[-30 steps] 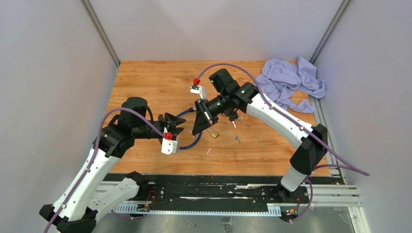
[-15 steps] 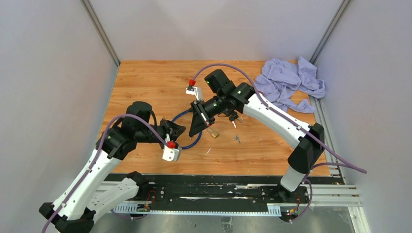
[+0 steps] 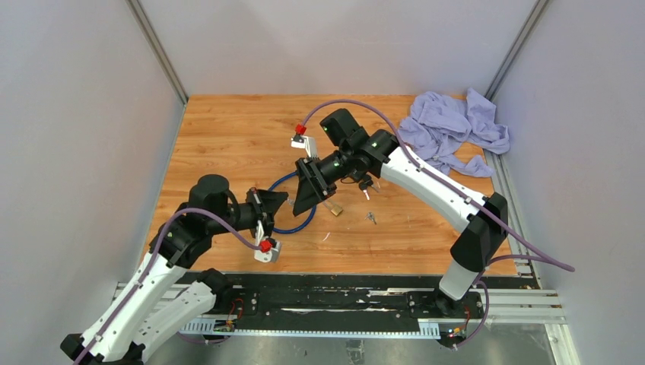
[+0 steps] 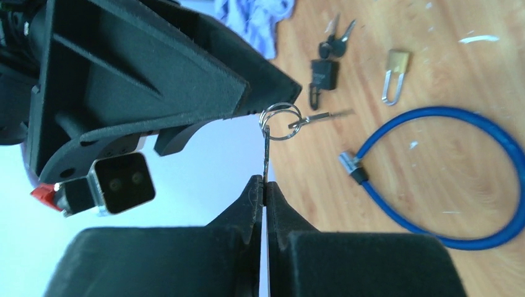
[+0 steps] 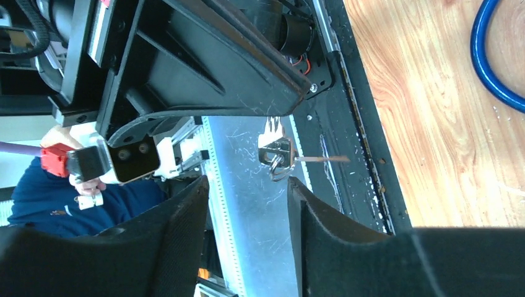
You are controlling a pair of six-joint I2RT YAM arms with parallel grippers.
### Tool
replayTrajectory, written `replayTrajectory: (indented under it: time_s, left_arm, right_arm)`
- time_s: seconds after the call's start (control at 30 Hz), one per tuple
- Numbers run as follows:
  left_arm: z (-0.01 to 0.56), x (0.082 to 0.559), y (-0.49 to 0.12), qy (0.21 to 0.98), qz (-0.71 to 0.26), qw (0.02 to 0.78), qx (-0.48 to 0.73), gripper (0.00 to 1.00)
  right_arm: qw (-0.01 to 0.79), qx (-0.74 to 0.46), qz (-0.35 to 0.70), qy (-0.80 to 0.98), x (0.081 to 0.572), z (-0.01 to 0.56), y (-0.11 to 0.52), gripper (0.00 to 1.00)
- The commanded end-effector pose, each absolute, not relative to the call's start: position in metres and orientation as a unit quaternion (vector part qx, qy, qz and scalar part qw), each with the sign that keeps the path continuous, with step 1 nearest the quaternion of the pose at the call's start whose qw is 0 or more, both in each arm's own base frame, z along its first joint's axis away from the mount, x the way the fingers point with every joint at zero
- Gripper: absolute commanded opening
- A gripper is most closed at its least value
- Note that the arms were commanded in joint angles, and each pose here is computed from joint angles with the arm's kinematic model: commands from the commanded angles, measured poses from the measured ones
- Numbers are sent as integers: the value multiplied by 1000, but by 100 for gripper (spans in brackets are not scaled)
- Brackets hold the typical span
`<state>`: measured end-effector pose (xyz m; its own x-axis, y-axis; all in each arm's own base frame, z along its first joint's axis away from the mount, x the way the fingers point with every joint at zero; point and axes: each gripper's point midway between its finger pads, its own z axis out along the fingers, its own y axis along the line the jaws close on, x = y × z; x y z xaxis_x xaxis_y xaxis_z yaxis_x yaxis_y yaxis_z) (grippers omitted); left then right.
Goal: Unlock with the key
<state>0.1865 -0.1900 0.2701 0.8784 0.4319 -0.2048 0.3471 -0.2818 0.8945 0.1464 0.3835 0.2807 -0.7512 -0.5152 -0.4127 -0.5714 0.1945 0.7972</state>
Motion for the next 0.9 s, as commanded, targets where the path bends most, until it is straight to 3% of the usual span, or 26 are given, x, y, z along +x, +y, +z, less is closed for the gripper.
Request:
replayTrajectory:
  time_s: [0.0, 0.23, 0.47, 0.87]
  left_arm:
    - [325, 208, -192, 177, 159, 634, 736, 0]
    - [363, 201, -195, 64, 259, 686, 677, 0]
    - [361, 193, -202, -31, 322, 652, 685, 0]
    - [362, 197, -201, -46, 347, 637, 687, 0]
  right_arm:
    - [53, -344, 535, 770, 154, 302, 378, 52]
    - [122, -273, 571, 764, 195, 329, 359, 52]
    - [150, -264, 609, 732, 206, 352, 367, 49]
    - [145, -242, 669, 688, 206, 360, 378, 37]
